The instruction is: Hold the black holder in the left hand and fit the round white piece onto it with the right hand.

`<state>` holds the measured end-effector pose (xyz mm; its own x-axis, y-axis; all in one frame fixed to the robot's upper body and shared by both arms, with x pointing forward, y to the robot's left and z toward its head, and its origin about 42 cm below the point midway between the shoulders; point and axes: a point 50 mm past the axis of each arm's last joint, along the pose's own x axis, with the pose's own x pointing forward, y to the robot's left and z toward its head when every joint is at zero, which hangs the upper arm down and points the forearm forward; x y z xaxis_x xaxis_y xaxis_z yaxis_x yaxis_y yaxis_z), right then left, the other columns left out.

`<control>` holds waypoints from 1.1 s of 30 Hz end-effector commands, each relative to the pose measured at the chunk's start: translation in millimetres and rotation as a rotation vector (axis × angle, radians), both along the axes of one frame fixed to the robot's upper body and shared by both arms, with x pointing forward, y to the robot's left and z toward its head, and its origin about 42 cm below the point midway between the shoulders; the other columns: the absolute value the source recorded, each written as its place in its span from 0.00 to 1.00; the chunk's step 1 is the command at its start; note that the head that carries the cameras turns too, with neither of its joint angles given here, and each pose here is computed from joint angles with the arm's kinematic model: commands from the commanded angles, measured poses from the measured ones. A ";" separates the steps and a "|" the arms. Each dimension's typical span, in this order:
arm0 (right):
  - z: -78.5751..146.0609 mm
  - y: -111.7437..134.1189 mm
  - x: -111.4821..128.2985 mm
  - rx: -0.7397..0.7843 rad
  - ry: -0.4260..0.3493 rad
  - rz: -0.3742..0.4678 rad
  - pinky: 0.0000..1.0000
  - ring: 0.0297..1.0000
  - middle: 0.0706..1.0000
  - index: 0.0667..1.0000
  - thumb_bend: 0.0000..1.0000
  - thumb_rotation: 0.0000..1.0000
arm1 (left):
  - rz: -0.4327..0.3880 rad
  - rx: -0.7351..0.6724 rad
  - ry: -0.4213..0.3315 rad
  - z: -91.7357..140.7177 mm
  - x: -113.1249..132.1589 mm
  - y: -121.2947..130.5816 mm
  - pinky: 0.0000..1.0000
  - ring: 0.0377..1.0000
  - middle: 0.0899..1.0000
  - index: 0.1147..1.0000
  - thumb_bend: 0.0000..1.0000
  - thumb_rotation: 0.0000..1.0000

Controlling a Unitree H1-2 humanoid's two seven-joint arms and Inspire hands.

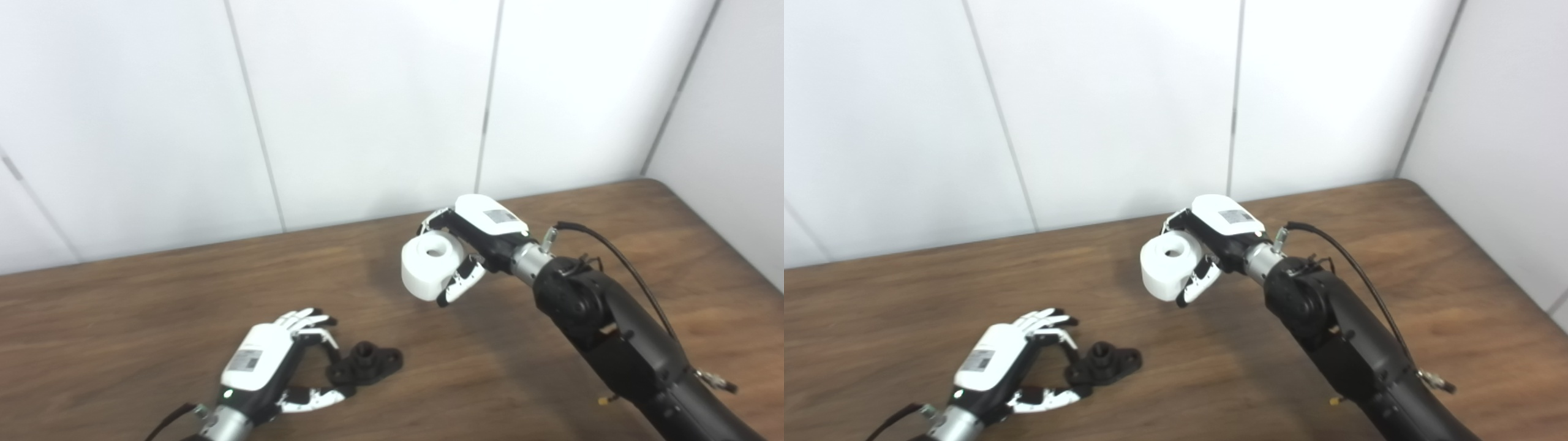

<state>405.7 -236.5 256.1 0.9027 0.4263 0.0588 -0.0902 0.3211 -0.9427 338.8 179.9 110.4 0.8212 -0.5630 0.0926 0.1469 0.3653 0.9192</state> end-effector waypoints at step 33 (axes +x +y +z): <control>64.8 54.4 -22.0 0.026 -0.138 0.266 0.56 0.67 0.70 0.44 0.52 0.13 | 0.027 0.158 0.179 -41.8 -26.3 -3.1 0.90 0.88 0.80 0.42 0.52 0.06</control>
